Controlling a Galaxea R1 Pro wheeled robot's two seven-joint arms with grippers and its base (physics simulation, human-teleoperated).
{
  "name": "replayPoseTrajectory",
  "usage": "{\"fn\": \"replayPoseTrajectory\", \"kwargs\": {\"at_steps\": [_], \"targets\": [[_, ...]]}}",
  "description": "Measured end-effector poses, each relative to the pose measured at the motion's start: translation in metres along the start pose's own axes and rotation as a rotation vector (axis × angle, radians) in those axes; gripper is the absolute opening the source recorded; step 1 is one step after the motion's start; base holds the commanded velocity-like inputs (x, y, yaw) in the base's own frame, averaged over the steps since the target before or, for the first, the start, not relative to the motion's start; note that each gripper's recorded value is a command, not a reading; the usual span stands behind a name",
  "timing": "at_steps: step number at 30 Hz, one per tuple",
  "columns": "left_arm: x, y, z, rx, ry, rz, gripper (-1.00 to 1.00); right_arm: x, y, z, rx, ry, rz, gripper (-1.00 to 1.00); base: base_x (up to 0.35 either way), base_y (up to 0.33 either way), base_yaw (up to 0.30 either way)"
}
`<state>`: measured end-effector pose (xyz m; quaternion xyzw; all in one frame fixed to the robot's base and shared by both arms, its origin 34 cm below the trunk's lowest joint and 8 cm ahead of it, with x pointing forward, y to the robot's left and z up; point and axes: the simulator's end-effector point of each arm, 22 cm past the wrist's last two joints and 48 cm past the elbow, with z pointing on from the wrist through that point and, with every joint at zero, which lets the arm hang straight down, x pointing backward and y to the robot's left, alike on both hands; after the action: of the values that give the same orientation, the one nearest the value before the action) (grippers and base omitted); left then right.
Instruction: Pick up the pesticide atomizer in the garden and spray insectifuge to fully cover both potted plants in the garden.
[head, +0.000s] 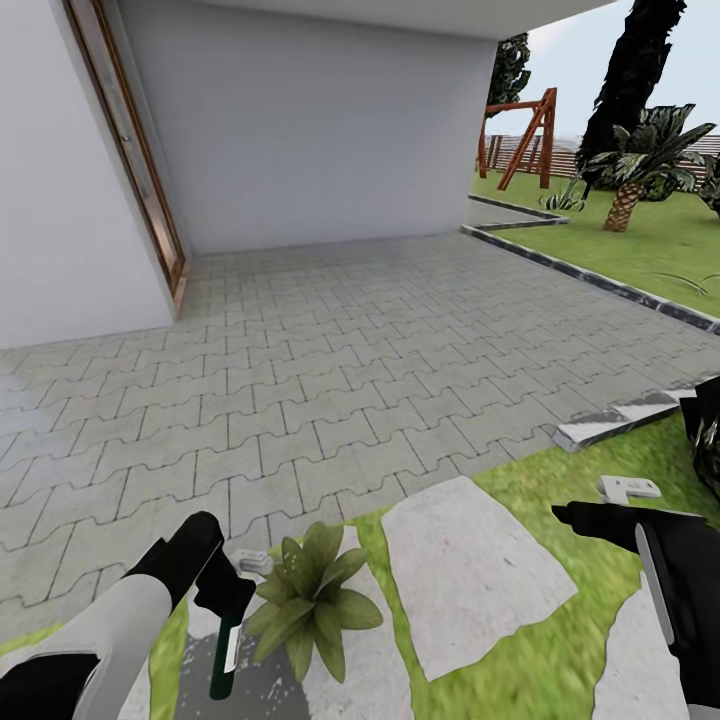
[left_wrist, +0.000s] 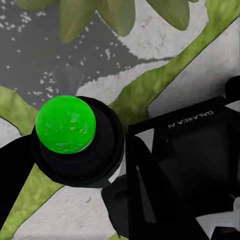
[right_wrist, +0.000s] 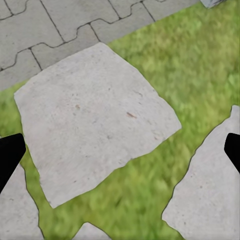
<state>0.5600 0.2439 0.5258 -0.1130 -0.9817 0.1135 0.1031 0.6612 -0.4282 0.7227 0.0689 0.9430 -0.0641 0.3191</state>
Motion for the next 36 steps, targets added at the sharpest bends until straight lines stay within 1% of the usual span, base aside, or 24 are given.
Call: {"fn": "replayPoseTrajectory", "kwargs": {"at_steps": [7,16,27,36], "targets": [[-0.0008,-0.0034,0.0018,0.006,0.001,0.001,-1.0,0.0011,-0.0002,0.0012,0.0,0.003,-0.001,1.0,0.0,0.074,0.038],[-0.0001,0.0,0.0015,0.002,0.002,-0.002,-1.0,0.0016,0.0,0.0016,-0.001,0.004,0.0,1.0,0.0,0.063,0.0],[0.0004,0.0027,0.0008,-0.002,0.002,-0.003,-1.0,0.0017,-0.0002,0.0017,-0.001,0.004,0.001,1.0,0.0,0.015,-0.209],[0.0005,0.003,0.0006,-0.002,0.003,-0.004,-1.0,0.0016,-0.0008,0.0017,0.001,0.004,0.0,1.0,0.0,0.245,-0.044]]}}
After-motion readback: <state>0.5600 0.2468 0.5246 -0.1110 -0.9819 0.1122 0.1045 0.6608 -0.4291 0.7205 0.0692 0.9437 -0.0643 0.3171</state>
